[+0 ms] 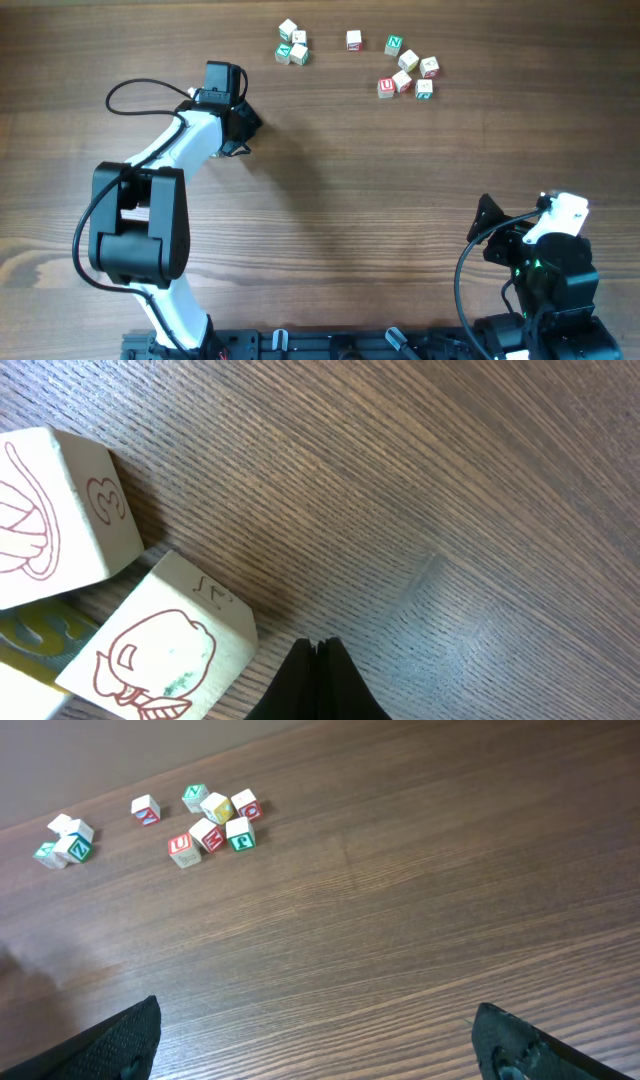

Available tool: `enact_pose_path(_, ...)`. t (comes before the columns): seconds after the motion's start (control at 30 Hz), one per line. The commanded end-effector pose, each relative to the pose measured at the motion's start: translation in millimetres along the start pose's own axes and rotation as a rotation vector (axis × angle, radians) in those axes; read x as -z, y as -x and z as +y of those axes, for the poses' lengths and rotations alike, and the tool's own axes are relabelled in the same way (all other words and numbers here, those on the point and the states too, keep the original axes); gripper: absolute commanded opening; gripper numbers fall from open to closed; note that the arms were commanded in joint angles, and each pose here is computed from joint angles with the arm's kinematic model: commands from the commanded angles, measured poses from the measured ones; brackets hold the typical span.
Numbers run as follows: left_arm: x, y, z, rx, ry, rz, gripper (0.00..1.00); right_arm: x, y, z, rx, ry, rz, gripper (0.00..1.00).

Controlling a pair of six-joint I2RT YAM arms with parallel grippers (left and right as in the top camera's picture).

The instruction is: Form a circle

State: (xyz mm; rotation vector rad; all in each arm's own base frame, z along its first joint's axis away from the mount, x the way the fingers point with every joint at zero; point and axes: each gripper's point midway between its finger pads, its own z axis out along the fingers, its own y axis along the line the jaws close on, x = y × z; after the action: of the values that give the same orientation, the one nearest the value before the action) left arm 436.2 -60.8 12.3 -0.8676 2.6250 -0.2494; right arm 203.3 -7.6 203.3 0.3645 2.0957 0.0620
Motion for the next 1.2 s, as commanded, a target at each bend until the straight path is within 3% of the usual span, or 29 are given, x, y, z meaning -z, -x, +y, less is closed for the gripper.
enact_pose_path(0.0,0.3,7.3,2.0,0.013,0.026,-0.034,0.04,-1.3,-1.7,1.0,0.012,0.005,0.007,1.0)
enact_pose_path(0.9,1.1,16.4,8.0,0.064,0.061,-0.086,0.04,-1.3,-1.7,1.0,0.012,0.005,0.007,1.0)
enact_pose_path(1.17,2.1,20.9,15.3,0.14,0.096,-0.119,0.04,-1.3,-1.7,1.0,0.012,0.005,0.007,1.0)
